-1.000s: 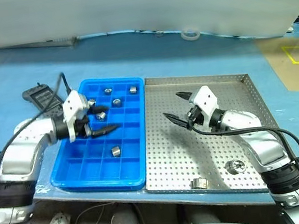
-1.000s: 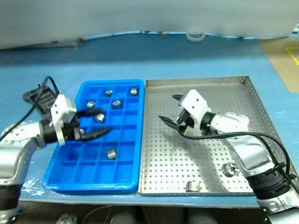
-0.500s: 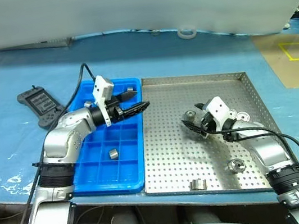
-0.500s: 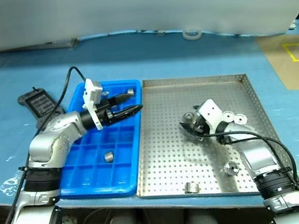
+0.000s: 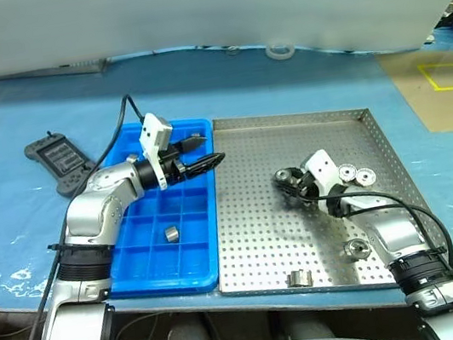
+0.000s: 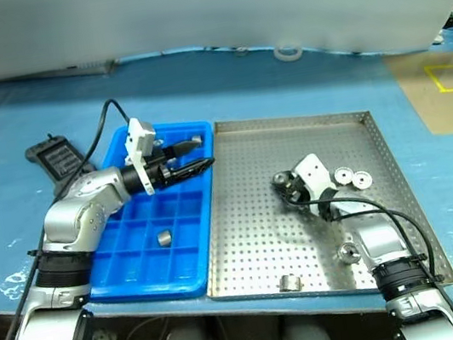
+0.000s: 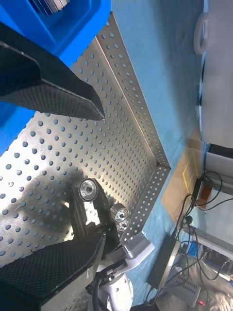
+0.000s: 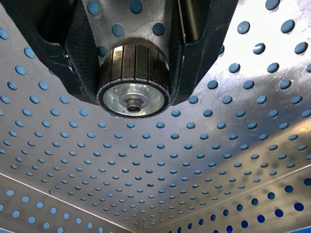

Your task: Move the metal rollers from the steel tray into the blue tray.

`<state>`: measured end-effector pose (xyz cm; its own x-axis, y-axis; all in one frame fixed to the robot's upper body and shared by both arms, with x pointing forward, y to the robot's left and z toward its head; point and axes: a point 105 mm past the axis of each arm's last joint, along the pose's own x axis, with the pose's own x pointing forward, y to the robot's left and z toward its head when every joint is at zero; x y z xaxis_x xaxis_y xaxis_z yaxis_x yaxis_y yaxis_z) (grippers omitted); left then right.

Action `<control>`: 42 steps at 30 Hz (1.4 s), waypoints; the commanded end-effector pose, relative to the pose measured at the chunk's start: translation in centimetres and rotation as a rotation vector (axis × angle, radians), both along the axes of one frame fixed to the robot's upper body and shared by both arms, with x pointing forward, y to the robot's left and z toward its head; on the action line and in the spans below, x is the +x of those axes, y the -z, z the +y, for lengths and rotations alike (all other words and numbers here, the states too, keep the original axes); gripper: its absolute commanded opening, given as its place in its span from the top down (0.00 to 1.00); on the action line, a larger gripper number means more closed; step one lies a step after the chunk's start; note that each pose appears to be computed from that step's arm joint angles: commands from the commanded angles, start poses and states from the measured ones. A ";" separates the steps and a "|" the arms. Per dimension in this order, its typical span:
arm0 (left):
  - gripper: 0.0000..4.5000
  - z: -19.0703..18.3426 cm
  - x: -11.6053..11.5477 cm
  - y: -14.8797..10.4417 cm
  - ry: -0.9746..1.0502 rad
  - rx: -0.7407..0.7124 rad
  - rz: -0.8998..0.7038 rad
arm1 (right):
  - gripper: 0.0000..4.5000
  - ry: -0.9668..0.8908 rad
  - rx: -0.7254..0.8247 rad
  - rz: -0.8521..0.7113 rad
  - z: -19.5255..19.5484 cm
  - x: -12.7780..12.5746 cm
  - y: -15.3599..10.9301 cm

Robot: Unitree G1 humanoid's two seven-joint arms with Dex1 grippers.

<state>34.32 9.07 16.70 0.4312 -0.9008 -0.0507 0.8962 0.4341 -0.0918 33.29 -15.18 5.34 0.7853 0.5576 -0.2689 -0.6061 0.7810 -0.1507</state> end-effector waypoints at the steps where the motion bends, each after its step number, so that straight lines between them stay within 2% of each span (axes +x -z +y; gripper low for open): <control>1: 0.14 1.3 -0.2 -1.9 -0.001 -0.022 -0.055 | 0.63 -0.032 -0.002 -0.066 0.9 0.0 -2.5; 5: 0.14 4.1 -1.2 -3.8 0.011 -0.048 -0.094 | 0.63 -0.163 0.053 -0.137 3.7 -0.7 -7.1; 8: 0.14 6.3 -2.0 -3.6 0.002 0.017 -0.111 | 0.63 -0.317 0.083 -0.174 6.2 -1.8 -10.3; 13: 0.14 8.9 -2.3 -3.3 -0.089 0.052 -0.113 | 0.63 -0.509 0.070 -0.196 9.6 -2.3 -12.0; 17: 0.14 10.3 -2.2 -3.0 -0.209 0.032 -0.120 | 0.63 -0.629 0.038 -0.187 12.0 -2.1 -11.2; 20: 0.14 10.8 -3.3 -2.4 -0.270 0.012 -0.113 | 0.63 -0.665 0.011 -0.170 13.0 -1.1 -9.6; 26: 0.14 11.7 -6.0 -0.8 -0.379 0.007 -0.076 | 0.63 -0.656 -0.008 -0.125 13.1 1.4 -6.7; 31: 0.14 11.0 -7.1 -0.2 -0.381 -0.004 -0.054 | 0.63 -0.623 -0.003 -0.135 13.7 2.5 -6.1; 35: 0.14 10.3 -6.9 0.2 -0.370 -0.010 -0.041 | 0.63 -0.550 -0.013 -0.167 13.8 3.7 -5.6; 42: 0.14 9.4 -5.8 0.2 -0.332 -0.022 -0.036 | 0.13 -0.512 -0.012 -0.177 12.8 3.9 -5.3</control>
<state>28.53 18.72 15.98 0.7125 -0.7010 -0.0319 0.6960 0.7117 -0.0949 36.99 -1.96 9.79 0.4299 0.8822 -0.1920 -0.8897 0.3778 -0.2562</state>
